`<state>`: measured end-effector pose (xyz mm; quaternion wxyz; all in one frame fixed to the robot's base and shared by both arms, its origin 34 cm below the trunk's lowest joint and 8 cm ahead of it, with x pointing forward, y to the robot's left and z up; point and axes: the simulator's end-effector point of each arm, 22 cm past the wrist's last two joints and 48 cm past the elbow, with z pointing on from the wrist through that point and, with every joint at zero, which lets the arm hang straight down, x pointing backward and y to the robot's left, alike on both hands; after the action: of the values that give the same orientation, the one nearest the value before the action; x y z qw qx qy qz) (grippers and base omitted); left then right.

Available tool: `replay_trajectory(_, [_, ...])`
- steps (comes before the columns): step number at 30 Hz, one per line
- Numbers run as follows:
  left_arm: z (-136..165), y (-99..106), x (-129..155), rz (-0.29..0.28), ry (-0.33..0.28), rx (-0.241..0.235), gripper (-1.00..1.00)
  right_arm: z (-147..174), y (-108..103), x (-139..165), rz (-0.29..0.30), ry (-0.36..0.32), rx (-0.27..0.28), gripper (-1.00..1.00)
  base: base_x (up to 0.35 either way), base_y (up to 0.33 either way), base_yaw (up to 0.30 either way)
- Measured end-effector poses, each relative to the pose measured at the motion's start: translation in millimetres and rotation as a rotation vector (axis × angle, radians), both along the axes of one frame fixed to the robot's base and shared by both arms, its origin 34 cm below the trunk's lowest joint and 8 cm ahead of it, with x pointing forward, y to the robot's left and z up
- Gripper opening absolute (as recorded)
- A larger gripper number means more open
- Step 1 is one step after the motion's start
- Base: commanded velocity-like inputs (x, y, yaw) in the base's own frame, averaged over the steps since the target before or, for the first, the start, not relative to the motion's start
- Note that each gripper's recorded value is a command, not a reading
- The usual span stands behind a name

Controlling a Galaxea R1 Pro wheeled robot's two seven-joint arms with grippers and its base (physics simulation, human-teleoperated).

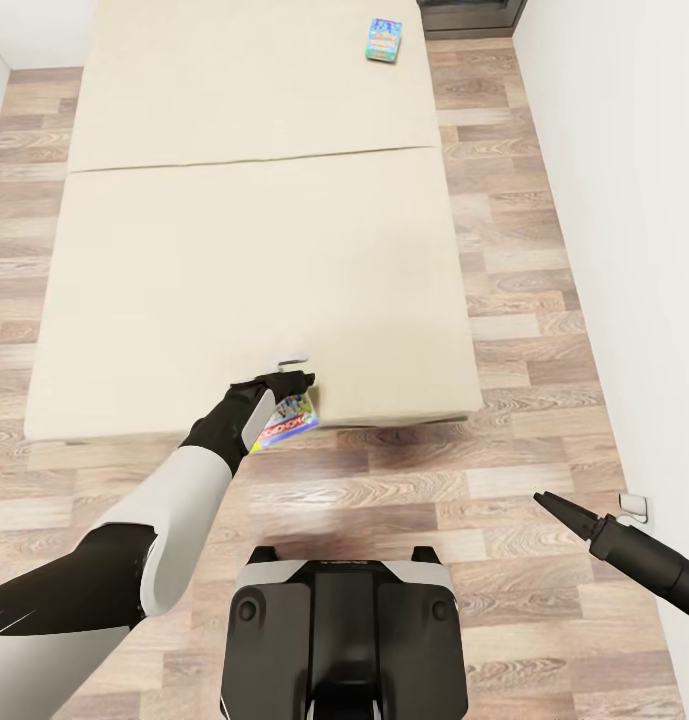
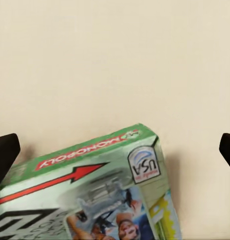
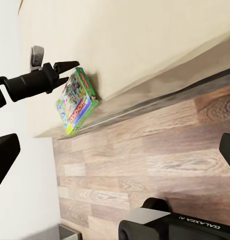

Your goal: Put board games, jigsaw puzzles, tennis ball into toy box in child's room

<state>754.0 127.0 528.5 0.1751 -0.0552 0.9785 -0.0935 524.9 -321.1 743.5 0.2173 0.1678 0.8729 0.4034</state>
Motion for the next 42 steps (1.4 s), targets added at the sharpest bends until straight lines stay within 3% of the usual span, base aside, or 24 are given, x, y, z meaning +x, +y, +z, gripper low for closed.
replay_trajectory(11, [1, 0, 2, 0.001, -0.004, 0.000, 1.00, 0, 0, 0, 0.000, 0.000, 0.000, 1.00, -0.008, 0.000, 0.000])
replay_trajectory(16, [16, 3, 24, 0.011, -0.056, 0.000, 1.00, 0, 0, 0, 0.000, 0.000, 0.000, 1.00, 0.000, 0.000, 0.000])
replay_trajectory(21, [39, 11, 51, 0.027, -0.104, 0.012, 1.00, 0, 0, 0, -0.001, 0.000, 0.000, 1.00, 0.000, 0.000, 0.000])
replay_trajectory(29, [114, 29, 109, 0.058, -0.203, 0.003, 1.00, 0, 0, 0, -0.001, -0.001, -0.001, 1.00, 0.000, 0.000, 0.000])
replay_trajectory(30, [130, 44, 116, 0.084, -0.201, 0.002, 1.00, 0, -1, 0, -0.001, -0.002, -0.001, 1.00, 0.000, 0.000, 0.000])
replay_trajectory(32, [150, 91, 119, 0.136, -0.182, 0.029, 1.00, 0, -1, 0, -0.001, -0.001, -0.002, 1.00, 0.000, 0.000, 0.000])
replay_trajectory(34, [172, 161, 106, 0.201, -0.140, 0.079, 1.00, 0, -1, 0, 0.000, -0.001, -0.004, 1.00, 0.000, 0.000, 0.000])
replay_trajectory(36, [172, 211, 72, 0.231, -0.110, 0.090, 1.00, -1, -1, 0, -0.001, 0.000, -0.008, 1.00, 0.000, 0.000, 0.000])
replay_trajectory(37, [167, 233, 46, 0.220, -0.090, 0.065, 1.00, -3, -1, -1, -0.001, 0.003, -0.014, 1.00, 0.000, 0.000, 0.000])
replay_trajectory(40, [166, 264, 12, 0.182, -0.070, 0.023, 1.00, -9, 1, -4, 0.009, 0.021, -0.030, 1.00, 0.000, 0.000, 0.000])
replay_trajectory(42, [173, 289, -21, 0.141, -0.053, -0.052, 1.00, -16, 6, -9, 0.022, 0.042, -0.043, 1.00, 0.000, 0.000, 0.000])
